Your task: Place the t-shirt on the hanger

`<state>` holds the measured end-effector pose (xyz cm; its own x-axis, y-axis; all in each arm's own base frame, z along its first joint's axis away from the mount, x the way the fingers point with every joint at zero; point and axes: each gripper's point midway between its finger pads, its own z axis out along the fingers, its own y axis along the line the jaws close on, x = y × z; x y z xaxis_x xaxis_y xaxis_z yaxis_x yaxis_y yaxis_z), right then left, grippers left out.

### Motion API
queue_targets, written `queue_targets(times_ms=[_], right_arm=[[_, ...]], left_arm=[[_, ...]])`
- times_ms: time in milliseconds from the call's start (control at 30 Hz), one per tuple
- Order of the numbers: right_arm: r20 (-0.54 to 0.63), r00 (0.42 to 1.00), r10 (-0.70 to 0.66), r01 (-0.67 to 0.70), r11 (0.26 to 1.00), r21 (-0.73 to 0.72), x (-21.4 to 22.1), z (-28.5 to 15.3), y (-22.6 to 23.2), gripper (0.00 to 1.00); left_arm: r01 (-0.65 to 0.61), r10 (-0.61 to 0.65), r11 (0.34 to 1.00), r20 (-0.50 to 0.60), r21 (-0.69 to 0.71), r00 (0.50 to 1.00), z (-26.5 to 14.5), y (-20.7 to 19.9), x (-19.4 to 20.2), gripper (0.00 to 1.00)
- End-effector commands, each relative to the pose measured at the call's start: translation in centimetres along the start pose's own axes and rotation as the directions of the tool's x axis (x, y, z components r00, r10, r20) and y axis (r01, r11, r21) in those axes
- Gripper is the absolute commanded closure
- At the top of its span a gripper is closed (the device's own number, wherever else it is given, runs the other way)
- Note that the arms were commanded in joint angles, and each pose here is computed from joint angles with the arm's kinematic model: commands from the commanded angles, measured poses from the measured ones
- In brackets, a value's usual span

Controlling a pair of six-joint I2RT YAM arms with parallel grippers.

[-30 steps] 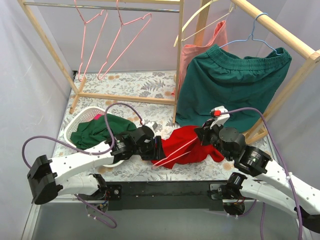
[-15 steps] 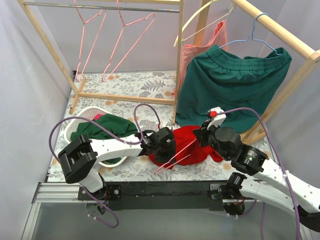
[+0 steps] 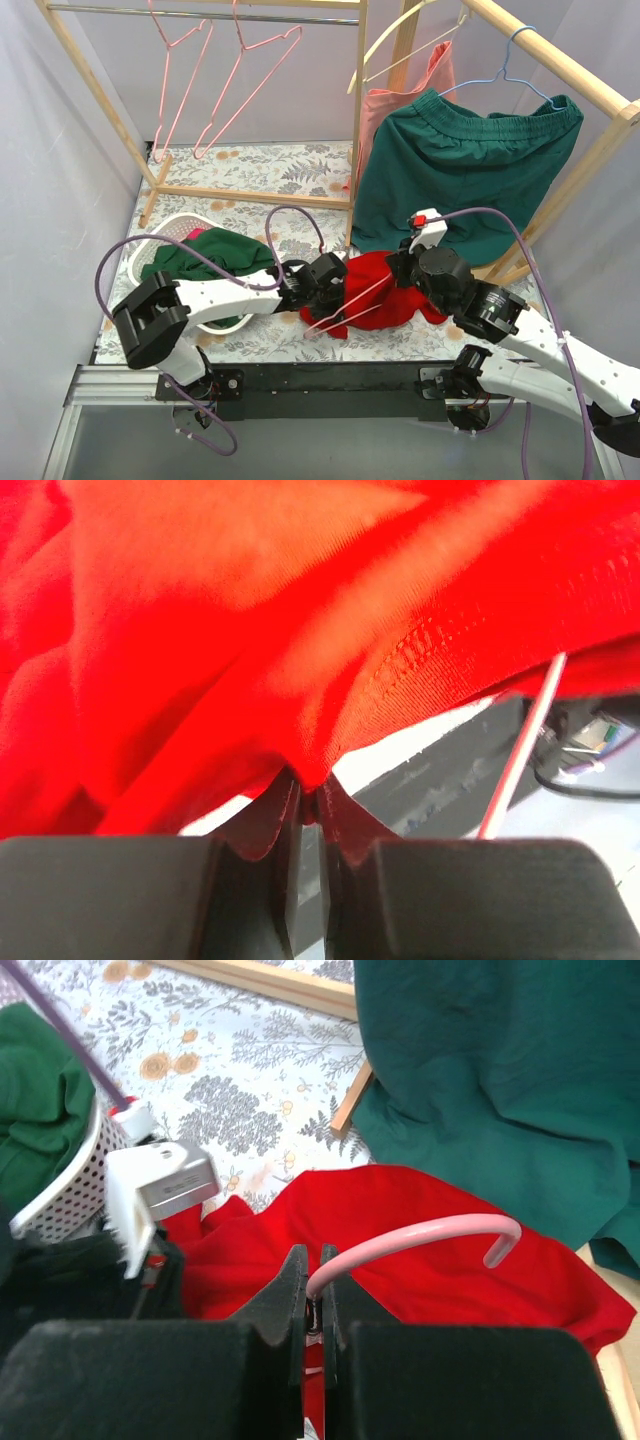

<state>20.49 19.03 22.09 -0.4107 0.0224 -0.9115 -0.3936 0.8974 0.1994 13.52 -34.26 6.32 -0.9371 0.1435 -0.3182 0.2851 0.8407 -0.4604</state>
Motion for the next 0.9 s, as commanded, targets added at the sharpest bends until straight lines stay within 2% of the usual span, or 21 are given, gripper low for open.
queue_targets(times_ms=[0, 233, 400, 600, 733, 867], right_arm=[[0.086, 0.996, 0.024, -0.033, 0.993, 0.11, -3.8, -0.6, -1.2, 0.99], [0.119, 0.993, -0.003, -0.021, 0.98, 0.2, -6.2, -0.5, -2.0, 0.99], [0.129, 0.991, -0.02, -0.015, 0.964, 0.266, -7.3, -0.2, -2.6, 0.99], [0.14, 0.99, -0.03, -0.019, 0.944, 0.331, -8.6, -0.5, -3.3, 0.99], [0.15, 0.988, -0.022, -0.031, 0.937, 0.347, -9.7, -0.7, -3.3, 0.99], [0.147, 0.989, -0.022, -0.033, 0.933, 0.359, -9.8, -0.7, -3.3, 0.99]], left_arm=[[-0.04, 0.034, 0.996, 0.081, 0.075, 0.996, -3.4, -0.5, -1.1, 0.95], [0.031, -0.054, 0.986, 0.135, 0.165, 0.989, -8.4, 1.6, -2.5, 0.93], [0.059, -0.094, 0.978, 0.171, 0.2, 0.981, -11.6, 2.1, -3.3, 0.97], [0.079, -0.133, 0.964, 0.203, 0.255, 0.97, -15.7, 1.5, -3.0, 1.0], [0.09, -0.137, 0.965, 0.18, 0.245, 0.974, -17.1, 1.8, -1.9, 1.0], [0.049, -0.109, 0.954, 0.188, 0.295, 0.976, -20.0, -0.2, -2.5, 1.0]])
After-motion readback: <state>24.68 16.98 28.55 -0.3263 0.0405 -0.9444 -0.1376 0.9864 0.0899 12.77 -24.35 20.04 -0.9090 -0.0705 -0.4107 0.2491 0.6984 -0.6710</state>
